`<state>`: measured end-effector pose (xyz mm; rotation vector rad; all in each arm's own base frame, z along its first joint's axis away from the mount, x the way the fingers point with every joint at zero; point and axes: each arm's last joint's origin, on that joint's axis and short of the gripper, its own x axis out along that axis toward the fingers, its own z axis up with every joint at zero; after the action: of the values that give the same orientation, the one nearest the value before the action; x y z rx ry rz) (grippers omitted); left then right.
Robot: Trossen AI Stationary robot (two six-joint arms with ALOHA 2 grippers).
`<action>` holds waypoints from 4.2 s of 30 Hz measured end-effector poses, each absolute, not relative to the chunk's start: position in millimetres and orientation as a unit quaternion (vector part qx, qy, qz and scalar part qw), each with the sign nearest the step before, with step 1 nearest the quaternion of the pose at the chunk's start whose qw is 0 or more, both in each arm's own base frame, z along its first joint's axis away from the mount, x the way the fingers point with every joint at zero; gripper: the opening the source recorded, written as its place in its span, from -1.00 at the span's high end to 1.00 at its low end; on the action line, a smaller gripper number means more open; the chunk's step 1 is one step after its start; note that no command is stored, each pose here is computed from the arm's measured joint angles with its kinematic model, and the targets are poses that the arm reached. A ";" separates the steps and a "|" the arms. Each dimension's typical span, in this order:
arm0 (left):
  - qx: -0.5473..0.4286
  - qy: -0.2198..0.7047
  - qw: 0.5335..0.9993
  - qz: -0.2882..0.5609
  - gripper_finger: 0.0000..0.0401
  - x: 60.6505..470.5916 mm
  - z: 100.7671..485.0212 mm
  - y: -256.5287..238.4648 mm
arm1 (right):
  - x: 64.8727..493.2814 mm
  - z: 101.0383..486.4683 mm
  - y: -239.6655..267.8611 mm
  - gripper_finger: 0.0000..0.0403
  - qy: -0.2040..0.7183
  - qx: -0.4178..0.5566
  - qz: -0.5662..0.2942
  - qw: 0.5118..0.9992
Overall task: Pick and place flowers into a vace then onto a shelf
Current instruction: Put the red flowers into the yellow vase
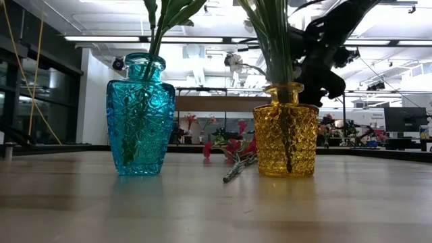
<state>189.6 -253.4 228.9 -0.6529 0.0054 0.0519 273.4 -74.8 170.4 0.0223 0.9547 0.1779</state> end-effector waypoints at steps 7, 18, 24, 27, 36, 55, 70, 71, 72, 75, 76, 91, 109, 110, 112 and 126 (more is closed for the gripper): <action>-0.322 0.002 0.946 0.025 -0.19 189.6 229.2 -253.4 | 275.1 171.6 -75.7 0.34 0.449 0.011 0.084 0.890; -0.323 0.001 0.946 0.025 -0.19 189.6 229.5 -253.5 | 275.7 165.5 -75.0 0.34 0.449 0.038 0.085 0.889; -0.324 0.001 0.946 0.025 -0.19 189.6 229.6 -253.5 | 273.8 149.3 -74.4 0.34 0.441 0.044 0.075 0.893; -0.328 -0.002 0.944 0.024 -0.19 189.6 230.4 -253.4 | 277.9 152.2 -75.5 0.34 0.415 0.040 0.071 0.906; -0.342 -0.010 0.939 0.021 -0.19 189.6 233.2 -253.5 | 282.6 148.9 -75.9 0.34 0.398 0.022 0.093 0.912; -0.341 -0.010 0.940 0.021 -0.19 189.6 233.1 -253.5 | 295.5 135.2 -71.4 0.34 0.372 -0.038 0.128 0.919; -0.340 -0.010 0.940 0.021 -0.19 189.6 233.1 -253.5 | 294.9 134.4 -72.6 0.34 0.374 -0.102 0.133 0.912; -0.340 -0.010 0.940 0.021 -0.19 189.6 233.1 -253.5 | 294.9 134.4 -72.9 0.34 0.375 -0.105 0.130 0.912; -0.340 -0.010 0.940 0.021 -0.19 189.6 233.1 -253.5 | 294.8 134.3 -73.0 0.34 0.376 -0.105 0.129 0.912; -0.340 -0.010 0.940 0.021 -0.19 189.6 233.1 -253.5 | 294.4 134.0 -72.9 0.30 0.378 -0.104 0.130 0.911; -0.340 -0.010 0.940 0.021 -0.19 189.6 233.1 -253.5 | 294.0 133.6 -72.8 0.27 0.381 -0.103 0.131 0.910; -0.341 -0.010 0.940 0.022 -0.19 189.6 233.2 -253.4 | 295.6 135.1 -73.1 -0.09 0.361 -0.162 0.153 0.905; -0.358 -0.022 0.933 0.020 -0.19 189.5 236.9 -253.2 | 303.9 118.6 -72.4 -0.09 0.358 -0.141 0.156 0.910; -0.358 -0.022 0.933 0.020 -0.19 189.5 236.9 -253.2 | 305.0 119.8 -72.7 -0.09 0.355 -0.141 0.157 0.911; -0.357 -0.021 0.933 0.020 -0.19 189.5 236.8 -253.2 | 307.0 122.0 -73.0 -0.09 0.350 -0.141 0.160 0.912; -0.360 -0.023 0.932 0.019 -0.19 189.5 237.4 -253.2 | 311.4 102.5 -72.7 -0.09 0.369 -0.121 0.178 0.904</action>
<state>189.5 -253.2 237.4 -0.7372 -0.0470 0.0387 311.4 -72.7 102.5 -0.2502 0.7625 0.3687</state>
